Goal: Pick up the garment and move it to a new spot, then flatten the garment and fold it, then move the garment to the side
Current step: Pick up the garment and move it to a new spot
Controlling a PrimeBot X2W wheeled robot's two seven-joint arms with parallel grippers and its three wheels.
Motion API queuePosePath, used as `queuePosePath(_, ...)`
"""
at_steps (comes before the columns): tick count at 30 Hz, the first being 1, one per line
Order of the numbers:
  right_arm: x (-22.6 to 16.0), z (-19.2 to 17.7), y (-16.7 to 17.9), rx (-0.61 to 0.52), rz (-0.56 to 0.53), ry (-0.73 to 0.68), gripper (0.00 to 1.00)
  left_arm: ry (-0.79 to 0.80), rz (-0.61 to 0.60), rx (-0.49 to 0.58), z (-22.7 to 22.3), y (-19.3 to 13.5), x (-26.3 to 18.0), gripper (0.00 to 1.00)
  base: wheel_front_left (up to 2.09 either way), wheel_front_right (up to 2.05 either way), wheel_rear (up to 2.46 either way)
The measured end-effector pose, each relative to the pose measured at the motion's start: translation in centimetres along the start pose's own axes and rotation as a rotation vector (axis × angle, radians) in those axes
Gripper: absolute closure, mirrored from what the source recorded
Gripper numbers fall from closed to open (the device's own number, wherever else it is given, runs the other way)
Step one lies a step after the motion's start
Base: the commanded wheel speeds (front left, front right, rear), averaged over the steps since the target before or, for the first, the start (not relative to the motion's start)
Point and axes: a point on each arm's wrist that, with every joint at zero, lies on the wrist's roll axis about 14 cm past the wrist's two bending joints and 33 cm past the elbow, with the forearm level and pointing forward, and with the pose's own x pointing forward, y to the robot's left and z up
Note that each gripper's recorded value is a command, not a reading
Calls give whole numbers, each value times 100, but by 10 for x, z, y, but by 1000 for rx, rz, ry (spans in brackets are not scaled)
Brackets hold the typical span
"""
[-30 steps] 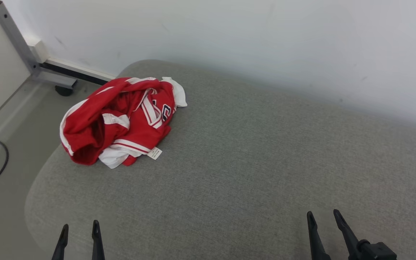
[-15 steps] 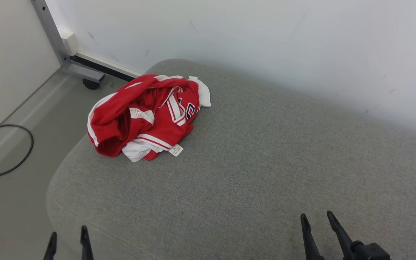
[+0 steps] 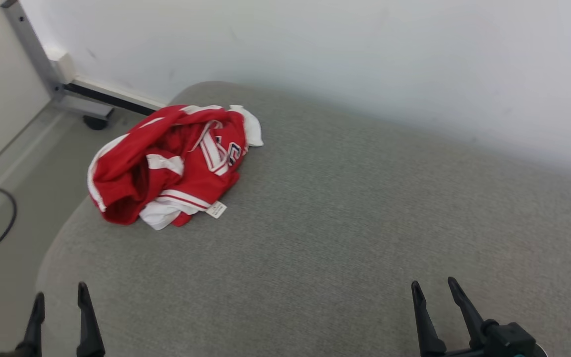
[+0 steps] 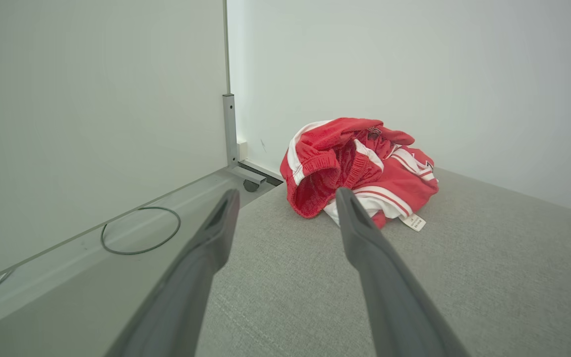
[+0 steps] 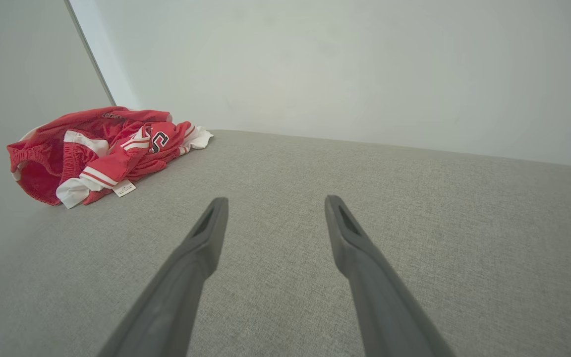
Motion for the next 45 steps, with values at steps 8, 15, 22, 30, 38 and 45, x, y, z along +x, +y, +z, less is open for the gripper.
queuePosePath(8, -13, 9, -47, -4, -145, -33, 0, -95, -103, -9, 30, -35, 65, 0, 0, 0, 0)
queuePosePath(15, -37, 8, -93, -2, -295, -36, 0, -163, -180, -12, 57, -67, 129, 0, 0, 0, 0)
queuePosePath(22, -57, 5, -126, 10, -408, -33, 0, -114, -206, -21, 53, -83, 185, 0, 0, 0, 0)
queuePosePath(30, -73, -2, -156, 15, -505, -18, 0, 130, -206, 0, 9, -85, 226, 0, 0, 0, 0)
queuePosePath(38, -84, -15, -173, 28, -564, 16, 0, 422, -206, 118, -58, -80, 239, 0, 0, 0, 0)
queuePosePath(45, -91, -17, -180, 24, -593, 26, 0, 635, -155, 187, -103, -66, 232, 0, 0, 0, 0)
